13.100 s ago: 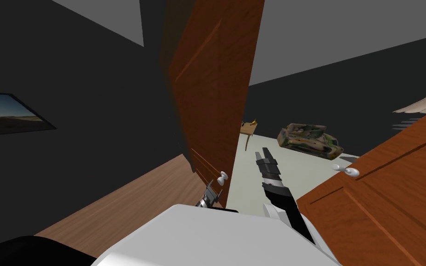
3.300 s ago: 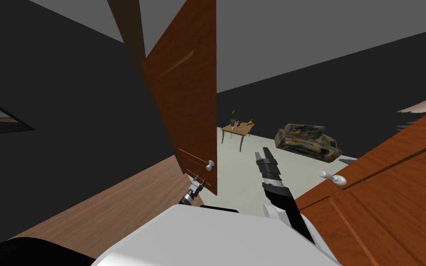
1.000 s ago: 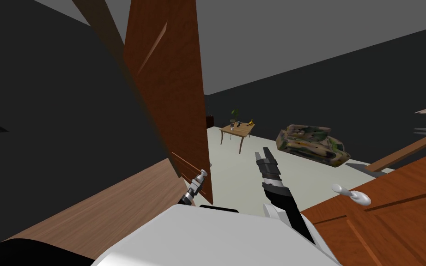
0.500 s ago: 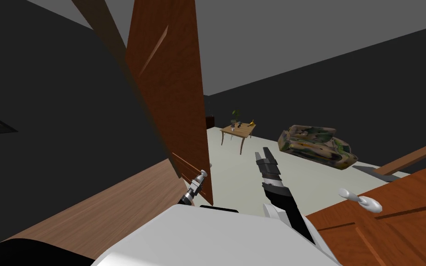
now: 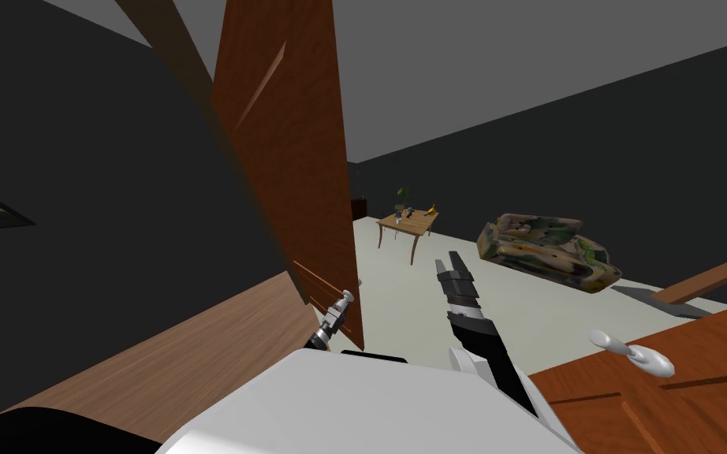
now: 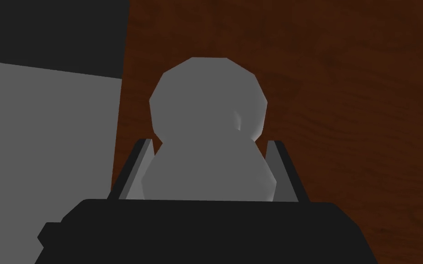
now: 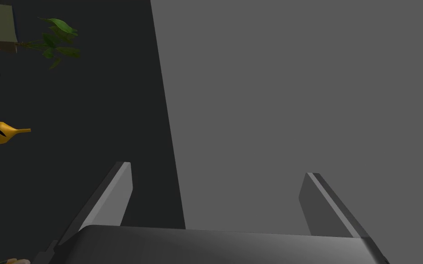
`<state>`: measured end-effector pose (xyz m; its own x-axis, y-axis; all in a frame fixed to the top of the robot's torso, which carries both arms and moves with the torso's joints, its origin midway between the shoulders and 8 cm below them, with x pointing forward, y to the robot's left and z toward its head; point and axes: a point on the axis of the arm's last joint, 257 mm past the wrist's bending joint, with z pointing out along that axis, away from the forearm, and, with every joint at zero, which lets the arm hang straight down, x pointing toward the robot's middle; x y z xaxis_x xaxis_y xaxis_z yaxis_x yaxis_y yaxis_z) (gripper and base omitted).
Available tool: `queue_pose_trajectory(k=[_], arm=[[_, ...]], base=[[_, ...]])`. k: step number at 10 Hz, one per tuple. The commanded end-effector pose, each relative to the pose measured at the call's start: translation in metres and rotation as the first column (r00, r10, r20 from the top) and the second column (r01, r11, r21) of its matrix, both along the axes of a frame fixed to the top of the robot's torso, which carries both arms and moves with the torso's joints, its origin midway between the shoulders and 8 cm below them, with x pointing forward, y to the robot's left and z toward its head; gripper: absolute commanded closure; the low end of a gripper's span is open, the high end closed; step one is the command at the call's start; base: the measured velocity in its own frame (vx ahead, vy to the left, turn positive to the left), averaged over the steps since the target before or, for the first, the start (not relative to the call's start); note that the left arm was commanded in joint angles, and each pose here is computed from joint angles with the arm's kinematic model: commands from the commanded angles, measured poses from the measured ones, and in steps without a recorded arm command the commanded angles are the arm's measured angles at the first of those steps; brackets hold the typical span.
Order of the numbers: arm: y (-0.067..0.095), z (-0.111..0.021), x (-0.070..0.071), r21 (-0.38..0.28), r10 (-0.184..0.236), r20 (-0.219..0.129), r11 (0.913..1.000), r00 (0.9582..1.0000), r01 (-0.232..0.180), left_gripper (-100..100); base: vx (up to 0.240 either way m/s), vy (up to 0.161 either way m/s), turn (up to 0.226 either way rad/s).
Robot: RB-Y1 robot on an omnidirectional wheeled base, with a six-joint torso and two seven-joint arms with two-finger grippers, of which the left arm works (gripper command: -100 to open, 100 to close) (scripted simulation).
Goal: Push the door open
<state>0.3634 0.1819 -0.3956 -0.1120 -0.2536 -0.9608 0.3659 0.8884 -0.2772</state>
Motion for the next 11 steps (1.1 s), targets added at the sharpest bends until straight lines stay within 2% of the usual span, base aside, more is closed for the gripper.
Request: queue_pose_trajectory(k=[1,3,6,7,8,10,11], arm=[[0.0010,0.0033,0.0034,-0.049,0.002,-0.011,0.9988,0.9999,-0.002,100],[0.0008,0.0035,0.0038,-0.087,0.001,-0.026,0.9962,0.9997,-0.003,100],[0.0006,0.0040,0.0044,-0.162,-0.002,-0.056,0.9867,0.9984,-0.007,100],[0.0004,0.0042,0.0047,-0.196,-0.005,-0.069,0.9805,0.9976,-0.009,100],[0.0004,0.0042,0.0047,-0.201,-0.005,-0.071,0.9796,0.9975,-0.009,100],[0.0001,0.0047,0.0055,-0.268,-0.011,-0.097,0.9634,0.9952,-0.015,100],[0.0001,0.0047,0.0055,-0.279,-0.012,-0.102,0.9602,0.9947,-0.017,100]], base=[[0.040,-0.012,0.027],[0.049,-0.025,0.034],[0.043,-0.024,0.032],[0.037,-0.016,0.030],[0.029,-0.012,0.017],[0.052,-0.026,0.052],[0.046,-0.028,0.035]])
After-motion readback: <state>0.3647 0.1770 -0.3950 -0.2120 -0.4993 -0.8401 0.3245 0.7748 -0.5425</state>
